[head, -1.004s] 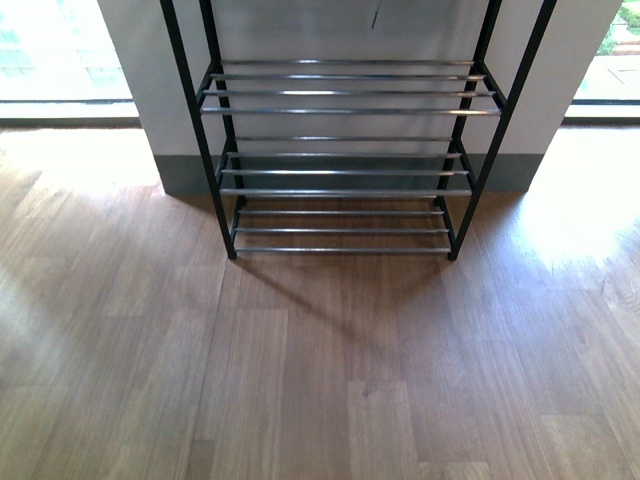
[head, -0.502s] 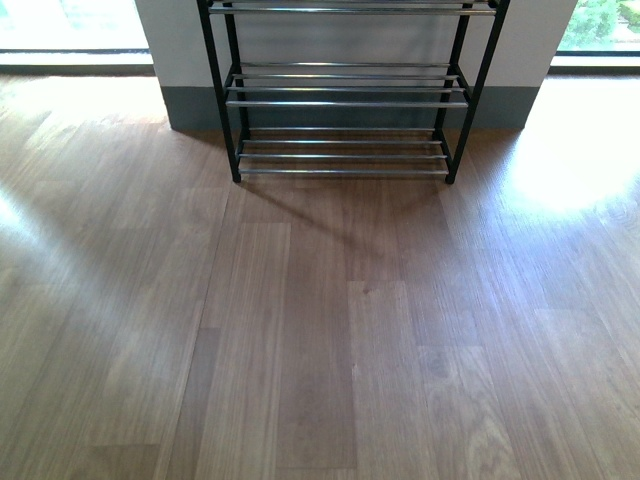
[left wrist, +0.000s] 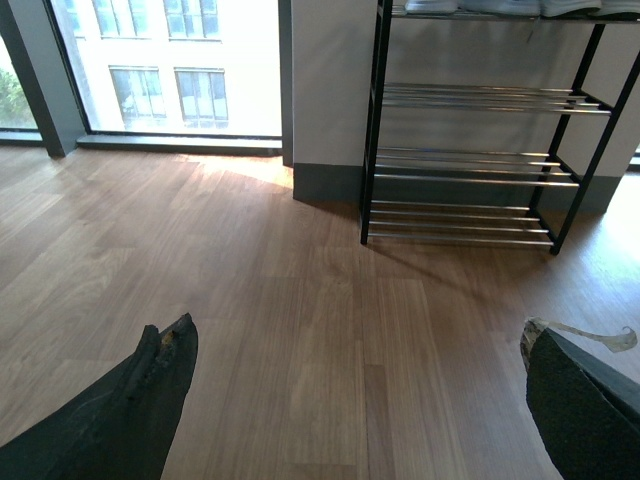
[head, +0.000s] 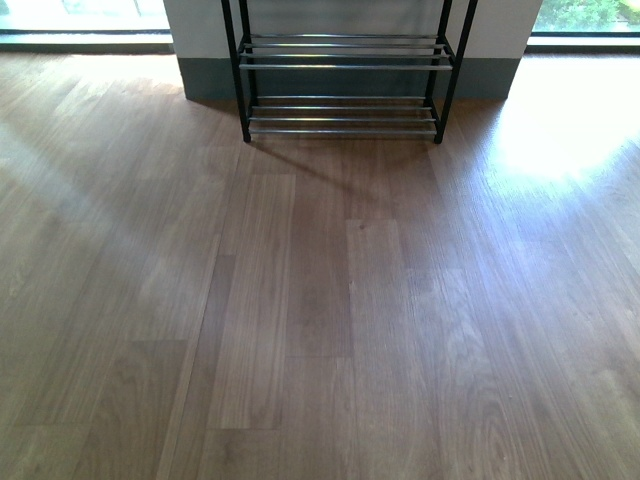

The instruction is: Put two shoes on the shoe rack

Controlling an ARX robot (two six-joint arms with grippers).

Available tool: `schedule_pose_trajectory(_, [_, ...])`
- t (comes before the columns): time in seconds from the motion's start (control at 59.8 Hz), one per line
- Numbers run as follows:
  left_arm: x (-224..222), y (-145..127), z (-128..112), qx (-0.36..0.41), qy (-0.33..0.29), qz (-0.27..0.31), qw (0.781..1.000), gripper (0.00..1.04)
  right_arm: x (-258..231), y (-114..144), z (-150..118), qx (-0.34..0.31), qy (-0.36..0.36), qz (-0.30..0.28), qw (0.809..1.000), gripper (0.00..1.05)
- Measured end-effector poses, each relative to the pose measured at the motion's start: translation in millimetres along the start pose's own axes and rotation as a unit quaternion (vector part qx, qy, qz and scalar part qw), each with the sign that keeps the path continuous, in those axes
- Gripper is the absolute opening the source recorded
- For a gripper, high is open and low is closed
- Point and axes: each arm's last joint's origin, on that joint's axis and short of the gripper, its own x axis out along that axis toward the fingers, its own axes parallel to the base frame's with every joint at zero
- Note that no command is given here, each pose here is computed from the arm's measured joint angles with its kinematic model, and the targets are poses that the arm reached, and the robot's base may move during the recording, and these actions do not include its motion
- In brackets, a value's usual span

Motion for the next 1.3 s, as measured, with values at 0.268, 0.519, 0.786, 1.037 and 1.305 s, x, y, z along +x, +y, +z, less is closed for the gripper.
schedule_pose_trajectory(0.268, [0.0,0.0,0.0,0.0,0.0,0.0,1.0,0.95,0.0,0.0,0.0,0.0,0.0,0.001,1.0,0.96])
schedule_pose_trajectory(0.519, [0.0,0.0,0.0,0.0,0.0,0.0,1.0,0.95,0.0,0.0,0.0,0.0,0.0,0.0,1.0,0.96])
schedule_pose_trajectory(0.786, [0.0,0.1,0.0,0.0,0.0,0.001,1.0,0.95,0.0,0.1,0.1,0.0,0.0,0.001,1.0,0.96])
schedule_pose_trajectory(1.037, [0.0,0.0,0.0,0.0,0.0,0.0,1.0,0.95,0.0,0.0,0.0,0.0,0.0,0.001,1.0,0.96])
schedule_pose_trajectory(1.305, [0.0,0.0,0.0,0.0,0.0,0.0,1.0,0.95,0.0,0.0,0.0,0.0,0.0,0.001,1.0,0.96])
